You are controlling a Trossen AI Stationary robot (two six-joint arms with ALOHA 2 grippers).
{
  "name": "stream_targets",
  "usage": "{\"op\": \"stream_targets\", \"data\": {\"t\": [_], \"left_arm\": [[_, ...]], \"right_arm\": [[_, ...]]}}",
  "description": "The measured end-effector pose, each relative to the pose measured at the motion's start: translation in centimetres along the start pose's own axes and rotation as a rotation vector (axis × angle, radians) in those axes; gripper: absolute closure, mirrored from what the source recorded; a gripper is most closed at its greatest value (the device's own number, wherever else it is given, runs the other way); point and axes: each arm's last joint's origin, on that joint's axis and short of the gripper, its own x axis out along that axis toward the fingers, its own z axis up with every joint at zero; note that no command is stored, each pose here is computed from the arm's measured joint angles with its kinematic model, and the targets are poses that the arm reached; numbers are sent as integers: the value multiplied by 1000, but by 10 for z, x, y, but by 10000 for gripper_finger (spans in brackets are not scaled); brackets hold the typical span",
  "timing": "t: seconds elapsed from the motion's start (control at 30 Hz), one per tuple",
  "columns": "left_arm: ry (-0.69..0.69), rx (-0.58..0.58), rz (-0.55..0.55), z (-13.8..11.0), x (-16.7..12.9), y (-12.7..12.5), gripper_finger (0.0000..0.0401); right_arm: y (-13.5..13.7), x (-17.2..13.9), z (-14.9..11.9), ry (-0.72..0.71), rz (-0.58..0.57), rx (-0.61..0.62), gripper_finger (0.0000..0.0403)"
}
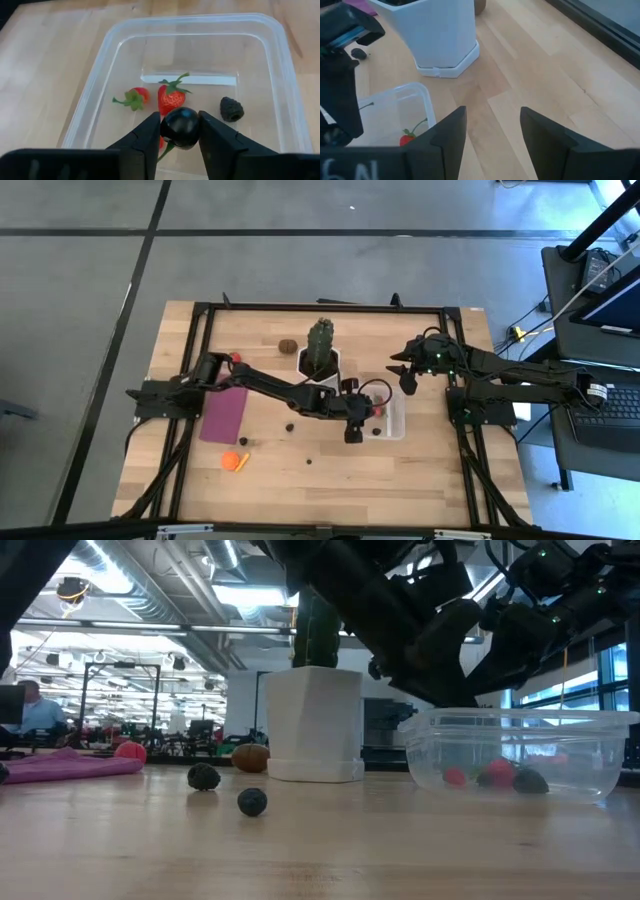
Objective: Pick and placing Produce into tupperware
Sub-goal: Put the black cherry into the transparent bin, then put the blackberry into the transparent bin
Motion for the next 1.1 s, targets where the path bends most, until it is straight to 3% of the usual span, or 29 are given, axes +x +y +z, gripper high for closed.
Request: {"op": "stream_targets", "data": {"t": [0.23, 0.53, 0.83, 1.1], "left_arm": [[0, 9, 0, 0, 0, 0, 248], [26, 77, 12, -1, -2, 2, 261], [22, 106, 39, 18, -45, 3, 282], [-36, 67, 105, 1, -88, 2, 301]], "right_arm": [[0, 0, 0, 0, 0, 0, 215], [0, 0, 0, 0, 0, 23, 215], [0, 0, -4, 38, 11, 41, 215], [0, 0, -6, 63, 16, 54, 215]]}}
